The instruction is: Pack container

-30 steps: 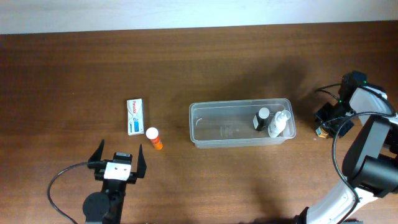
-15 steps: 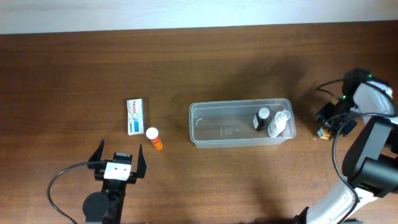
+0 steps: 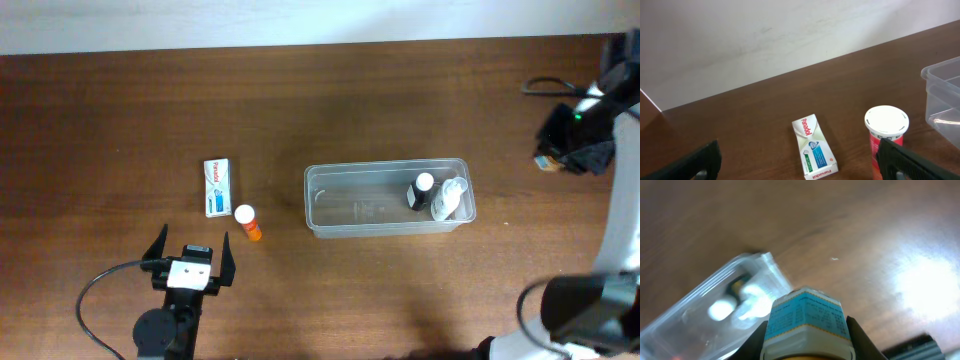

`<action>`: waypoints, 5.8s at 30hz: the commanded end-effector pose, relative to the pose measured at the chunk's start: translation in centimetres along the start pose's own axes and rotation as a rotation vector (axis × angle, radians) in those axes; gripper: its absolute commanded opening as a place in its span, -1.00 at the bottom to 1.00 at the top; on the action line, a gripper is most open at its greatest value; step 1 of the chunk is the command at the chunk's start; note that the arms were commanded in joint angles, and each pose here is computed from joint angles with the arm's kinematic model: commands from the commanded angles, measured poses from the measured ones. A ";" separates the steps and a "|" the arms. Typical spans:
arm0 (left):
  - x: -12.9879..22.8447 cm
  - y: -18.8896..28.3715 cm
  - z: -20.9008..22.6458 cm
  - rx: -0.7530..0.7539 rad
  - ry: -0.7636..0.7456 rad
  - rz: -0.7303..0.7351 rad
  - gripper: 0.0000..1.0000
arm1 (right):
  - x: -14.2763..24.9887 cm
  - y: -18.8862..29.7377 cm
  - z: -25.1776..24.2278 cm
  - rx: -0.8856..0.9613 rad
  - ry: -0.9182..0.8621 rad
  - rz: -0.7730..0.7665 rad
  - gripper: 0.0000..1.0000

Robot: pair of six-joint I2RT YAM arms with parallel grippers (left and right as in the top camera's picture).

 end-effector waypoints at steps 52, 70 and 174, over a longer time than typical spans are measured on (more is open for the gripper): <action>0.1 0.0 0.0 0.005 -0.001 -0.004 0.99 | 8.1 -17.5 19.7 -0.029 0.663 0.281 -0.40; 0.1 0.0 0.0 0.005 -0.001 -0.004 0.99 | 8.6 -20.6 19.2 -0.024 0.666 0.243 -0.33; -20.7 -6.2 1.8 0.209 -0.015 0.344 0.99 | -6.0 -9.4 -8.6 0.204 -0.229 0.080 0.97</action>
Point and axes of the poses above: each gripper's point midway between its finger pads, its own y axis back along the fingers, its own z axis along the line the jaws close on, x = y × z, the point moved 9 cm from there along y, back along the fingers, and after that the axes turned 10 degrees about y, right-handed, at the moved point
